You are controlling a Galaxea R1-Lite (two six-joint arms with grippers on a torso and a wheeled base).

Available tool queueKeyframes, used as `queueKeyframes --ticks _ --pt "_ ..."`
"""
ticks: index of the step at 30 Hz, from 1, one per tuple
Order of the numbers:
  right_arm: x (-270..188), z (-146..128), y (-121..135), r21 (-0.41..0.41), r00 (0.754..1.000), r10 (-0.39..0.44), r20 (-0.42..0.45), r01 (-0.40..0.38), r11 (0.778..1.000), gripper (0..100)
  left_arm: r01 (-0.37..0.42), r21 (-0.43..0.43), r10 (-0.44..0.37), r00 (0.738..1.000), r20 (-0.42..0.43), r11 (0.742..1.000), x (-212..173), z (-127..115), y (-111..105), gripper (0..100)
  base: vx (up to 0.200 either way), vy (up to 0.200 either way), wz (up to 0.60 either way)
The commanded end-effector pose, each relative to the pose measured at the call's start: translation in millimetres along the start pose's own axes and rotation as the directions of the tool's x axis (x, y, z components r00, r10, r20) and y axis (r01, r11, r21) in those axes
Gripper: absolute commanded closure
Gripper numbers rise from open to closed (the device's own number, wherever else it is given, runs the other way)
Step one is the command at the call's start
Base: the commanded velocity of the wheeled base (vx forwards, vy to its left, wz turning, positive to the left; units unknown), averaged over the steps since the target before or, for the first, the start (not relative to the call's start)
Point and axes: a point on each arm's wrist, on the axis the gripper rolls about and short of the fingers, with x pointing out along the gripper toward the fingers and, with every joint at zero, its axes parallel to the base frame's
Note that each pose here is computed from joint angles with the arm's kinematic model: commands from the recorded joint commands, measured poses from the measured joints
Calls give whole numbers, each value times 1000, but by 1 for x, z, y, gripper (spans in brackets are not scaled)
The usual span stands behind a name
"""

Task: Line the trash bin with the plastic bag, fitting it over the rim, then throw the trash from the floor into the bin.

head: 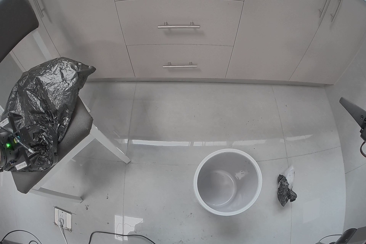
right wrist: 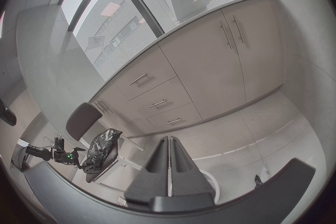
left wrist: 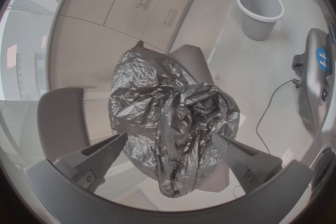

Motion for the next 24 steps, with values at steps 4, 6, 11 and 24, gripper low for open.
queueKeyframes --ticks 4,6,11,24 --pt "0 0 0 26 1000 4 1 -4 1000 100 58 3 -58 998 -22 998 26 1 -8 0 0 0 0" --pt "0 0 0 26 1000 4 3 -4 1000 100 49 -1 -49 999 -19 999 33 2 -8 0 0 0 0" --pt "0 0 0 27 1000 4 1 -4 1000 100 35 -3 -35 999 -12 999 46 4 -8 0 0 0 0" --pt "0 2 1 53 1000 9 17 -10 999 100 -14 -7 14 1000 8 1000 75 10 -3 100 0 0 0"
